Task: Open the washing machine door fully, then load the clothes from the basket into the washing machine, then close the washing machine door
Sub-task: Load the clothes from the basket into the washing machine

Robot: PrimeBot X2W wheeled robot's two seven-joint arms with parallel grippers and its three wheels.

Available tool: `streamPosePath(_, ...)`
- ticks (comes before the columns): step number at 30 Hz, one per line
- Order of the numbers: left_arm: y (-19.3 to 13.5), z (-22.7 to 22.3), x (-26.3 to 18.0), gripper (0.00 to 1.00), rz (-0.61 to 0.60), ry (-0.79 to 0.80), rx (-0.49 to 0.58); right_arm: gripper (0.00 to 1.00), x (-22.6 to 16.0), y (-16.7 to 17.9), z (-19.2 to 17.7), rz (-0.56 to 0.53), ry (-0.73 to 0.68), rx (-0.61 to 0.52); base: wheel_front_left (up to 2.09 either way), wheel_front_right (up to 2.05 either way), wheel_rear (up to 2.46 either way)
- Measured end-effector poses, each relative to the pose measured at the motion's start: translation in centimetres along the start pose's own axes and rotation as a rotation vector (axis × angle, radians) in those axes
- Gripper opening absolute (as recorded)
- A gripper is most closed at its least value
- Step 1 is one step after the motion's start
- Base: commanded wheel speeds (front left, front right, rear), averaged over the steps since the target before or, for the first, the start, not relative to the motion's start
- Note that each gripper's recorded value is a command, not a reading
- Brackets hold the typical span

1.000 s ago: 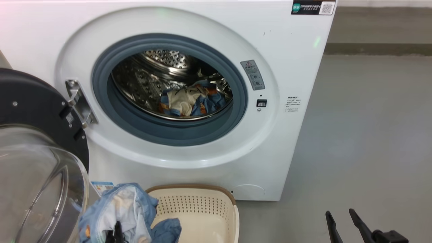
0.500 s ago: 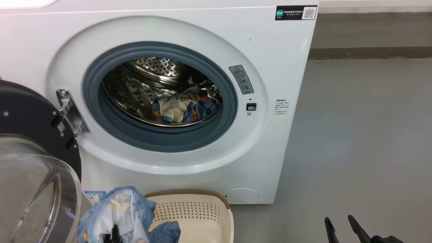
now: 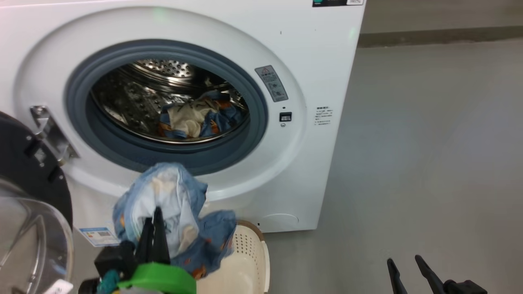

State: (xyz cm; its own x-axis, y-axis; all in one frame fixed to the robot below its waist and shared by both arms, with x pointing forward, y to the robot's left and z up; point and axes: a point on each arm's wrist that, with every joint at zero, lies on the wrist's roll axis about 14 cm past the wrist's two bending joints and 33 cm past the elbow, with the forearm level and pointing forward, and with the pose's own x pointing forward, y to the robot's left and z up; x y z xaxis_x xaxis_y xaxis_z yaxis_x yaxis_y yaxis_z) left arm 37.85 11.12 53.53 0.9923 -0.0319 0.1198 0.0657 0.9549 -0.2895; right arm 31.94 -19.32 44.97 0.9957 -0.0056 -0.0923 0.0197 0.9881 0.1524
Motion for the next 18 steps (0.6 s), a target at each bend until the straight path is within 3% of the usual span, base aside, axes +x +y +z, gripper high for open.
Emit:
streamPosePath(7,-1.4,0.0,6.8,0.0,-0.027,-0.008,-0.001,1.0,1.1,-1.0,-0.3,-0.035,0.017,0.009,0.0,0.0,0.0)
streamPosePath(18,0.6,-2.9,18.4,0.0,0.019,0.052,0.063,1.0,4.0,-1.7,-2.5,-0.067,0.089,0.047,0.0,0.0,0.0)
